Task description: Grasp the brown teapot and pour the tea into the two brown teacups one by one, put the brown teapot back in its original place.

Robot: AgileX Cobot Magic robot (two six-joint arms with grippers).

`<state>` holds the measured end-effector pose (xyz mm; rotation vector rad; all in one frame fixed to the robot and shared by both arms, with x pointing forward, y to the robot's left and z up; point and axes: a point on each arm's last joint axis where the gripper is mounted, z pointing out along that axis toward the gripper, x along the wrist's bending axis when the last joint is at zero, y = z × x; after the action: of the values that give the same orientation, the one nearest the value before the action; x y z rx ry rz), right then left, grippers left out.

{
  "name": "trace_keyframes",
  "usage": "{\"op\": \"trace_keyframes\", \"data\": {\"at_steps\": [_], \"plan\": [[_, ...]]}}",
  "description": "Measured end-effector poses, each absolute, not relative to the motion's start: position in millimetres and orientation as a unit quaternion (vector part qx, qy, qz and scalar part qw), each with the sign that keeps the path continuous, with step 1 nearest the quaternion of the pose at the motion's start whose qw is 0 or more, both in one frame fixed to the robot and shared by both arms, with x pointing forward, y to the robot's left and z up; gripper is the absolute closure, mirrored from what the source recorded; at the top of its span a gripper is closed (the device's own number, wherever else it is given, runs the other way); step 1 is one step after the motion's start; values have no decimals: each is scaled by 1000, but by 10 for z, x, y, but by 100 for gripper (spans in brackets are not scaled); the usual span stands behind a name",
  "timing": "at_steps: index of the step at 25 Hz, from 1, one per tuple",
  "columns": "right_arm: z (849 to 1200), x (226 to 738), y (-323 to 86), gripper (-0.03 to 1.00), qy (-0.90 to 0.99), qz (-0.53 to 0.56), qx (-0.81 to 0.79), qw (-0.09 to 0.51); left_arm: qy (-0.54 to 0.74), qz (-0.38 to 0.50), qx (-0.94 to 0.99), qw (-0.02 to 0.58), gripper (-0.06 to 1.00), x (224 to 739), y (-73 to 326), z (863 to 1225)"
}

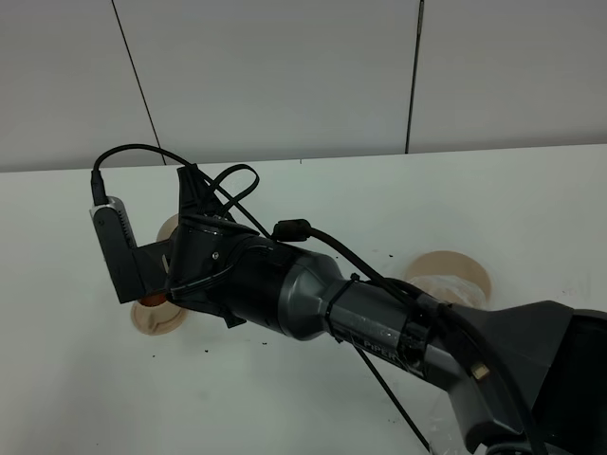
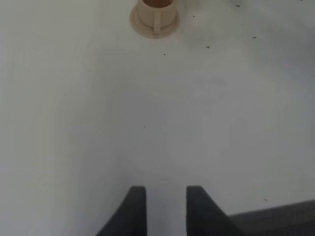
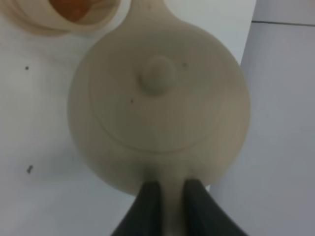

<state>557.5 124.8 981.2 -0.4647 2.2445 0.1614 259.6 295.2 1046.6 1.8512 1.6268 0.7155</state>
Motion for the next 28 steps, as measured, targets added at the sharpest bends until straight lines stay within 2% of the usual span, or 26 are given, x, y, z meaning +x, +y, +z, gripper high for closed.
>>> {"op": "trace_keyframes", "data": {"at_steps": [28], "plan": [[9811,5577,1241,87,893,64,-176,409,608,267,692,284,68,2596,2952,10466]]}}
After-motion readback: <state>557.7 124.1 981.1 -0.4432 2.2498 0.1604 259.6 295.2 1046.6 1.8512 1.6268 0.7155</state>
